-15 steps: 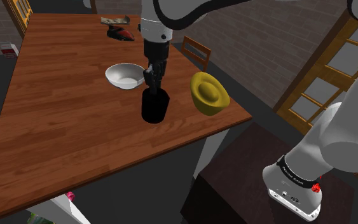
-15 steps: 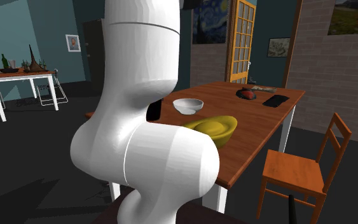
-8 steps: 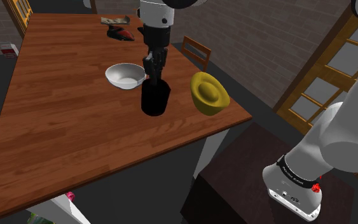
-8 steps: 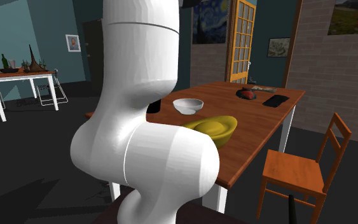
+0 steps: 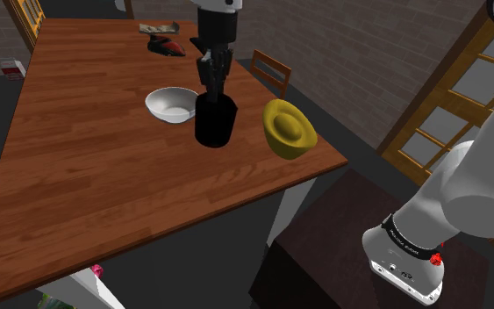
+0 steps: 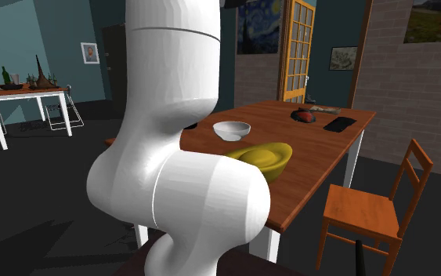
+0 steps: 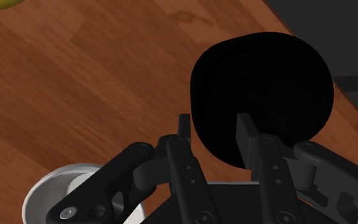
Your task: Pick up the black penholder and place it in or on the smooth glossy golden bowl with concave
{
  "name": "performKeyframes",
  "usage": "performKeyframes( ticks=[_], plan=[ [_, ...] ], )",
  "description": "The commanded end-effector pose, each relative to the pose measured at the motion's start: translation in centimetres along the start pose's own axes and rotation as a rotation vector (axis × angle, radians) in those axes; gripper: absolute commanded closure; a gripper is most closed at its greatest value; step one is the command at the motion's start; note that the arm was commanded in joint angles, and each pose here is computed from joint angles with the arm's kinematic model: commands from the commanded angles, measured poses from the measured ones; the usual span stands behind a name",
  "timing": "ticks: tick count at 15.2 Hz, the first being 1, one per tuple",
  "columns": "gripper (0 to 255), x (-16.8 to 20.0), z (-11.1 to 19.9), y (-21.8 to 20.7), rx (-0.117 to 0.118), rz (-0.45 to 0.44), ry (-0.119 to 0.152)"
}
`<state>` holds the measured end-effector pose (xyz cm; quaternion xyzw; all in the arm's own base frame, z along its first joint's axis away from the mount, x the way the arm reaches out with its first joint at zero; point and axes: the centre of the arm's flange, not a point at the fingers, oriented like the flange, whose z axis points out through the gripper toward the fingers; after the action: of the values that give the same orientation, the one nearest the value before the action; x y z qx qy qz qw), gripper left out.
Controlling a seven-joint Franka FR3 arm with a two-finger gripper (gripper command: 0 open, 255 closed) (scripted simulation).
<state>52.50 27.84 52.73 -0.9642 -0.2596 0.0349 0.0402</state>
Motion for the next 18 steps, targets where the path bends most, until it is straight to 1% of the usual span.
performKeyframes(
  ticks=[1, 5, 18],
  plan=[
    [255, 0.0, -1.1, -0.2, 0.000, 0.000, 0.000],
    [255, -0.1, -2.9, -0.4, 0.000, 0.000, 0.000],
    [255, -9.9, -6.8, 13.1, 0.000, 0.000, 0.000]
  ],
)
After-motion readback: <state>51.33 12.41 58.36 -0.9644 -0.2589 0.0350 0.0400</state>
